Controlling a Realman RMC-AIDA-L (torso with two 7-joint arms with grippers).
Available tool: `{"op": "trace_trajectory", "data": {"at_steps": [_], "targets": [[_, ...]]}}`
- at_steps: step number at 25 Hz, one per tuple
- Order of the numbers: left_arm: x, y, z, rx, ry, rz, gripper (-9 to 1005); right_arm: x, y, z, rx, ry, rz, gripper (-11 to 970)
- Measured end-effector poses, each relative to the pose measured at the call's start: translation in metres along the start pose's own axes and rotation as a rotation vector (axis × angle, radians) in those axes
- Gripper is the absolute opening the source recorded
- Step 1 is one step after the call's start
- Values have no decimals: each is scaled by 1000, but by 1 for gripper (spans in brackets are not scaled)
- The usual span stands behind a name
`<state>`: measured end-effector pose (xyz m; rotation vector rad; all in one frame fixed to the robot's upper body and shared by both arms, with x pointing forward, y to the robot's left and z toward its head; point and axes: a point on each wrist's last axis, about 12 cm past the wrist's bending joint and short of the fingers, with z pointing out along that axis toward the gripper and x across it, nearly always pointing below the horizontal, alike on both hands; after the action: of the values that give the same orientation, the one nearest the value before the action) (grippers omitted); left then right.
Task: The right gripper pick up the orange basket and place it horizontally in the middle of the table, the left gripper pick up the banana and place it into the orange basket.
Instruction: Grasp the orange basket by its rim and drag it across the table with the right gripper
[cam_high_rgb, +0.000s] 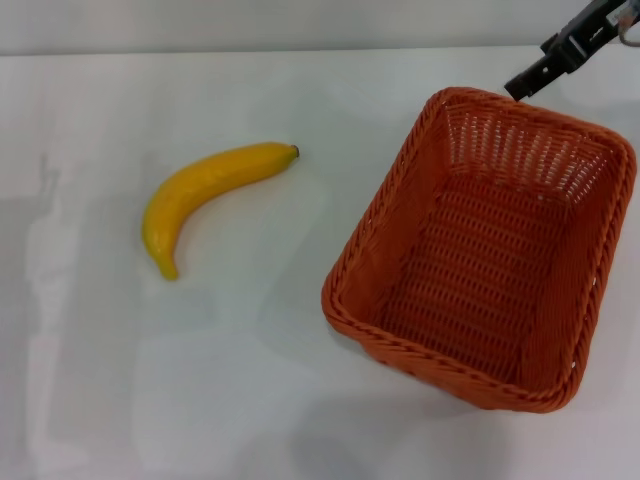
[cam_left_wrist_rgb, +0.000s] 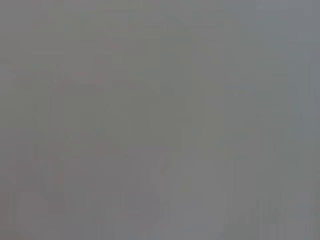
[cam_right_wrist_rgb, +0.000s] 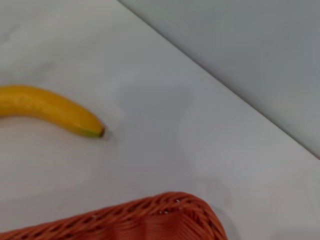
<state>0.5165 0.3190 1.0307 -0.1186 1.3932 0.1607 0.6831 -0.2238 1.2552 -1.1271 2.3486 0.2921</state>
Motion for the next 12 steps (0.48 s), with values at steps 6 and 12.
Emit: {"op": "trace_trajectory", "data": {"at_steps": [6, 12], "targets": [[0, -3, -1, 22, 2, 2, 850, 8, 3, 10, 7, 36, 7, 807], [1, -4, -1, 24, 4, 0, 850, 16, 2, 14, 8, 39, 23, 807]]}}
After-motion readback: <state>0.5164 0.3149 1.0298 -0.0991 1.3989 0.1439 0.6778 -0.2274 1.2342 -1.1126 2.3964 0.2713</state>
